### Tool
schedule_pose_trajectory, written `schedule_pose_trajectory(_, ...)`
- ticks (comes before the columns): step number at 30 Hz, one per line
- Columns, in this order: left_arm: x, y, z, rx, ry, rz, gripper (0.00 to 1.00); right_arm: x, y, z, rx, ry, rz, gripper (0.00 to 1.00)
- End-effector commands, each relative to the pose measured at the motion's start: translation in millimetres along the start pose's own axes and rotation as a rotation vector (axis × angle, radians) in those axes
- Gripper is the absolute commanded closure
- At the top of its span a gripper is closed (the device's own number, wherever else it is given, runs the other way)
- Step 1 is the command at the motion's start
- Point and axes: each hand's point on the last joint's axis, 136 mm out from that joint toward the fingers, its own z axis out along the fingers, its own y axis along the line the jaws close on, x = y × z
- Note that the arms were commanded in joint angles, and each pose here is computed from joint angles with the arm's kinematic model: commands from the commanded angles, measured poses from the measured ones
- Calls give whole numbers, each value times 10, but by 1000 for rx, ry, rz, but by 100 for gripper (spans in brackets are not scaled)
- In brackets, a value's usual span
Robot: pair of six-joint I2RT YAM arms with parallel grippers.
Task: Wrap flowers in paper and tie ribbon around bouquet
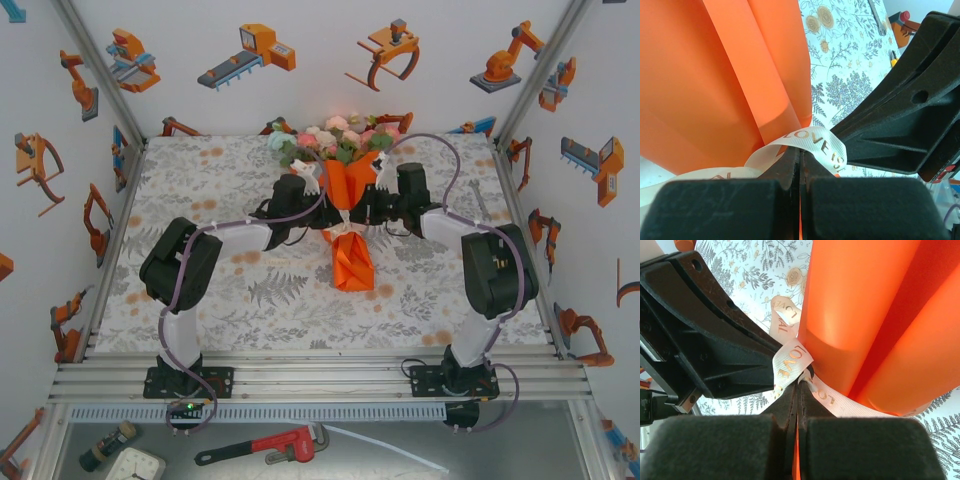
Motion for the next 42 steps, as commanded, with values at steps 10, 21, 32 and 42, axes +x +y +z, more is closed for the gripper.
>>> schedule_pose_trajectory(10,-385,-25,-616,-77,-125,49,56,-83,-33,-150,125,-30,-141,100)
schedule_pose_trajectory(21,-348,-269,-305,-50,-41,31,38,-62,225,-161,87,-25,-228,100)
schedule_pose_trajectory(32,-108,260,-351,-257,-10,45,56,-157,157,-391,233,-86,-273,100)
schedule_pose_trajectory(42,-344,112,-626,-220,-82,55,44,-229,109,-422,274,-114,-285,100)
